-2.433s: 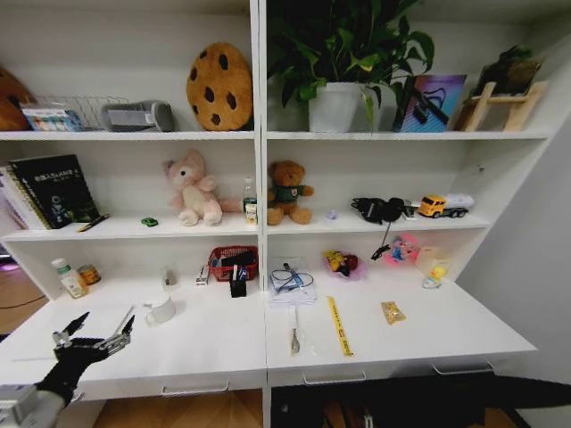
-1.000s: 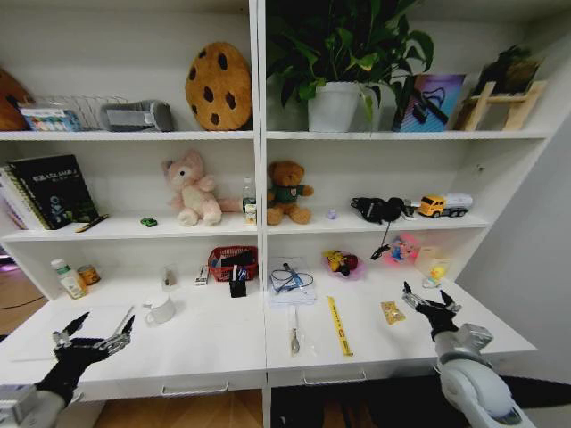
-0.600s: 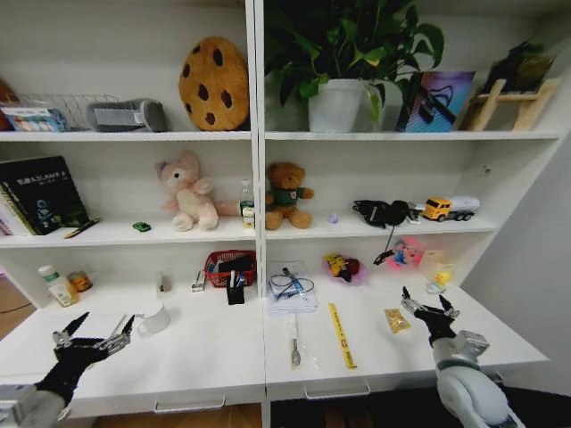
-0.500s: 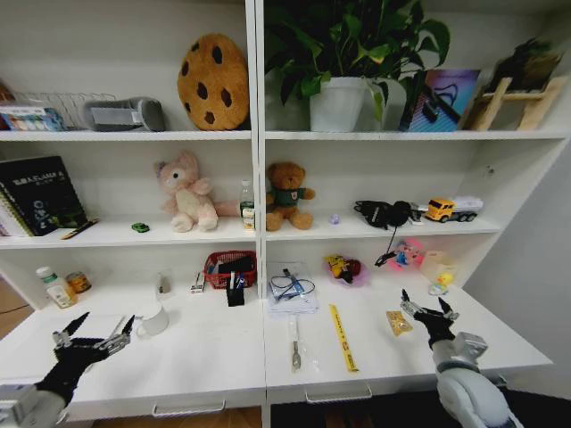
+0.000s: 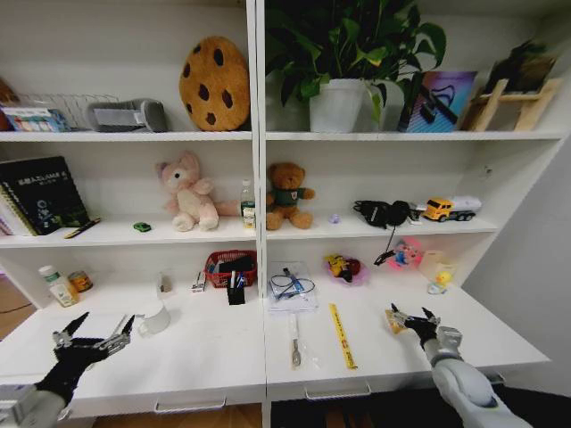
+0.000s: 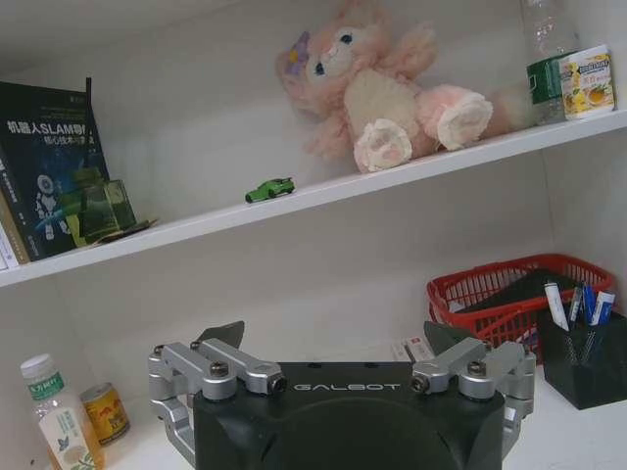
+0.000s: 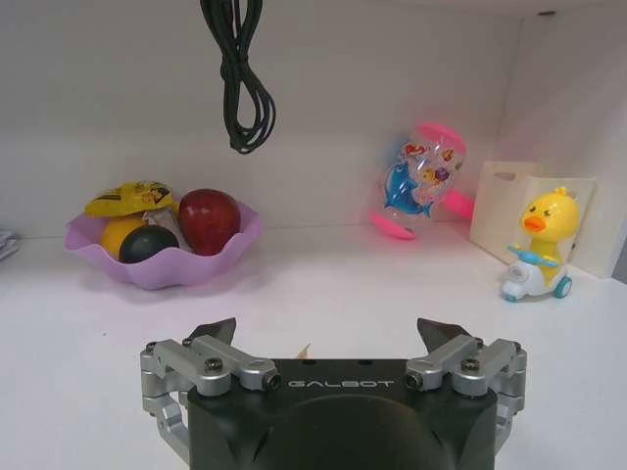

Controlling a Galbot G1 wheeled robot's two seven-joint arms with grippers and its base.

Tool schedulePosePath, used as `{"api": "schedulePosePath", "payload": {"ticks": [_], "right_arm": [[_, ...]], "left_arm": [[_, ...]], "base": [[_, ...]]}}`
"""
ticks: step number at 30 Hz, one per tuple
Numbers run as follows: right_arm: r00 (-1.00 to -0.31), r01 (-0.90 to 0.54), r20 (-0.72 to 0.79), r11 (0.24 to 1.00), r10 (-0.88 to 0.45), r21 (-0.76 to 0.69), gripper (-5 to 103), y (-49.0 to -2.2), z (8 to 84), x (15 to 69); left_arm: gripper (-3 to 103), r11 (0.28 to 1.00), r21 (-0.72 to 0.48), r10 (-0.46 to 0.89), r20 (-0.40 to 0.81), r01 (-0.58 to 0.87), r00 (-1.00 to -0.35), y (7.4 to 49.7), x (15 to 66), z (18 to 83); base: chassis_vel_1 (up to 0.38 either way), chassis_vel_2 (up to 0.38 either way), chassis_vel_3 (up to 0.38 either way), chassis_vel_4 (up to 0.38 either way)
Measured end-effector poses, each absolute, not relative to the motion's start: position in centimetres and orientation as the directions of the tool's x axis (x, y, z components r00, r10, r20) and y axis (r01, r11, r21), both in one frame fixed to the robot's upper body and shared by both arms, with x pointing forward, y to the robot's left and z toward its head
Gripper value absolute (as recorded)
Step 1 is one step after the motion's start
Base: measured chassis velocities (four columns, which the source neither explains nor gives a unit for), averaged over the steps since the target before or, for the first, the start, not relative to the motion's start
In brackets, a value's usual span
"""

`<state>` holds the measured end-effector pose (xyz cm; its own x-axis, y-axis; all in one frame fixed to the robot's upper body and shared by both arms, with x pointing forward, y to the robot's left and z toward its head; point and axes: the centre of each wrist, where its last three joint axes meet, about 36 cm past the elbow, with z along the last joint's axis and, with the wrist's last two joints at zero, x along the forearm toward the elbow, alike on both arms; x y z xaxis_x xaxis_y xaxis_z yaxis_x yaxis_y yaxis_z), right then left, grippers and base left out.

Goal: Organize the objects on the table.

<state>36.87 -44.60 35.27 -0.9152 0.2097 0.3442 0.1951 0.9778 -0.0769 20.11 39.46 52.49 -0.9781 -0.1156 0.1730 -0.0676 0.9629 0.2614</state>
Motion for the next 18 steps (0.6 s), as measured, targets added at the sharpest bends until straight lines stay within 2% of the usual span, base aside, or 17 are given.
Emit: {"api": "schedulePosePath", "payload": {"ticks": [4,5,6,8,9,11,12,13,15,18], "right_arm": [[-0.912,0.180,0.363,0.981,0.192,-0.068,103,-44.4,34.6,37.1],[-0.911,0.176,0.367,0.982,0.188,-0.069,98,-44.3,34.4,37.0],[-0.911,0.176,0.367,0.982,0.188,-0.069,98,-44.3,34.4,37.0],[-0.909,0.174,0.372,0.982,0.188,-0.071,88,-44.2,34.1,36.8],[-0.909,0.174,0.372,0.982,0.188,-0.071,88,-44.2,34.1,36.8],[-0.907,0.166,0.377,0.982,0.186,-0.086,78,-44.2,33.6,36.4],[-0.907,0.166,0.377,0.982,0.186,-0.086,78,-44.2,33.6,36.4],[-0.907,0.163,0.377,0.982,0.186,-0.091,66,-44.2,33.4,36.3],[-0.907,0.163,0.377,0.982,0.186,-0.092,66,-44.1,33.3,36.2],[-0.906,0.166,0.379,0.982,0.189,-0.092,50,-44.1,33.1,36.2]], "left_arm": [[100,0.963,0.261,-0.116,0.173,-0.068,-0.978,39.5,20.1,52.5],[100,0.963,0.261,-0.116,0.173,-0.068,-0.978,39.5,20.1,52.5],[100,0.963,0.261,-0.116,0.173,-0.068,-0.978,39.5,20.1,52.5],[100,0.963,0.261,-0.116,0.173,-0.068,-0.978,39.5,20.1,52.5],[100,0.963,0.261,-0.116,0.173,-0.068,-0.978,39.5,20.1,52.5],[100,0.963,0.261,-0.116,0.173,-0.068,-0.978,39.5,20.1,52.5],[100,0.963,0.261,-0.116,0.173,-0.068,-0.978,39.5,20.1,52.5],[100,0.963,0.261,-0.116,0.173,-0.068,-0.978,39.5,20.1,52.5],[100,0.963,0.261,-0.116,0.173,-0.068,-0.978,39.5,20.1,52.5],[100,0.963,0.261,-0.116,0.173,-0.068,-0.978,39.5,20.1,52.5]], "base": [[0.000,0.000,0.000,0.000],[0.000,0.000,0.000,0.000],[0.000,0.000,0.000,0.000],[0.000,0.000,0.000,0.000],[0.000,0.000,0.000,0.000],[0.000,0.000,0.000,0.000],[0.000,0.000,0.000,0.000],[0.000,0.000,0.000,0.000],[0.000,0.000,0.000,0.000],[0.000,0.000,0.000,0.000]]}}
